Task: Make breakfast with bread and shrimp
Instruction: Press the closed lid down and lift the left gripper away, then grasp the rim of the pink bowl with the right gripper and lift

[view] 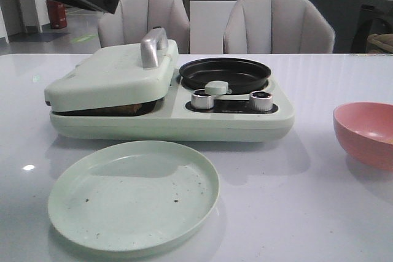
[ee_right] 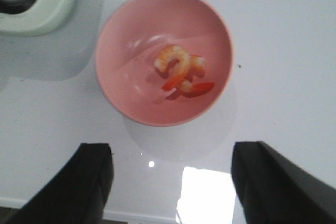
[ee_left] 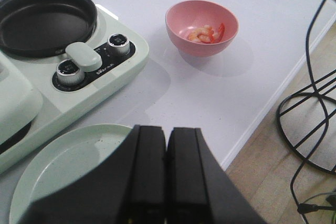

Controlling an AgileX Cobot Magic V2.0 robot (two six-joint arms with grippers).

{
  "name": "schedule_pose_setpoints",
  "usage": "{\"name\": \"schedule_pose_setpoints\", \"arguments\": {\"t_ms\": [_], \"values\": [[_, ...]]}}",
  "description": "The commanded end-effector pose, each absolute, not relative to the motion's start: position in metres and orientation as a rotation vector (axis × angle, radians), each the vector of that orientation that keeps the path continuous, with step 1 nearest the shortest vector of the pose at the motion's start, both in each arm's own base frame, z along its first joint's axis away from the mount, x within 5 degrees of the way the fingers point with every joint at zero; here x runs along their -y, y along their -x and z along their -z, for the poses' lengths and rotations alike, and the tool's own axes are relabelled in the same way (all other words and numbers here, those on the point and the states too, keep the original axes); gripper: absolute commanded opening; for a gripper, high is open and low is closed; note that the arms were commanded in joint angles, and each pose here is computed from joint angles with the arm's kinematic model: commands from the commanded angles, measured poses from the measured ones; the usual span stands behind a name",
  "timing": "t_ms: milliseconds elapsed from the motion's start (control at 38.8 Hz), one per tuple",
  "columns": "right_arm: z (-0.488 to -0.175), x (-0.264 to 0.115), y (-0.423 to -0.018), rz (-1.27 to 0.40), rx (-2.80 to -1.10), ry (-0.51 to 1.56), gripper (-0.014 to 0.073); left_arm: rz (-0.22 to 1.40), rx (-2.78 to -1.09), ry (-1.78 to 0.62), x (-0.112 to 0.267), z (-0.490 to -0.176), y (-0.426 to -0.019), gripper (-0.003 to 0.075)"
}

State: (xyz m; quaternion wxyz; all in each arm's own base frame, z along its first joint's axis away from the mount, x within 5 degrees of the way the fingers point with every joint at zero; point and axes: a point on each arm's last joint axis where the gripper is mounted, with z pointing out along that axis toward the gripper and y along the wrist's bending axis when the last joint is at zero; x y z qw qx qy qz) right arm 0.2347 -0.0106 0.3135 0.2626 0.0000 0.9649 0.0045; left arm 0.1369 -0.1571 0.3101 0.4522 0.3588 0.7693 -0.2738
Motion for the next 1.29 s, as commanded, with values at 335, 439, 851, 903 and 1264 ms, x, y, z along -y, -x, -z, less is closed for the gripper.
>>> {"name": "schedule_pose_setpoints", "arguments": {"t_ms": [335, 439, 851, 903, 1264], "values": [[-0.292, 0.04, -0.302, 0.084, -2.433, -0.024, 0.0578, 0.683, -1.816, -0.821, 0.157, -0.328, -0.139, 0.0099], [-0.28, 0.04, -0.313, 0.109, -2.445, 0.05, 0.0578, 0.683, -1.816, -0.821, 0.157, -0.328, -0.139, 0.0099], [-0.235, 0.047, -0.36, 0.079, -2.633, 0.079, 0.0542, 0.683, -1.816, -0.821, 0.157, -0.328, -0.139, 0.0099], [-0.232, 0.047, -0.364, 0.074, -2.66, 0.083, 0.051, 0.683, -1.816, -0.821, 0.157, -0.328, -0.139, 0.0099], [-0.223, 0.048, -0.374, 0.051, -2.786, 0.142, 0.0239, 0.683, -1.816, -0.821, 0.157, -0.328, -0.139, 0.0099]]}}
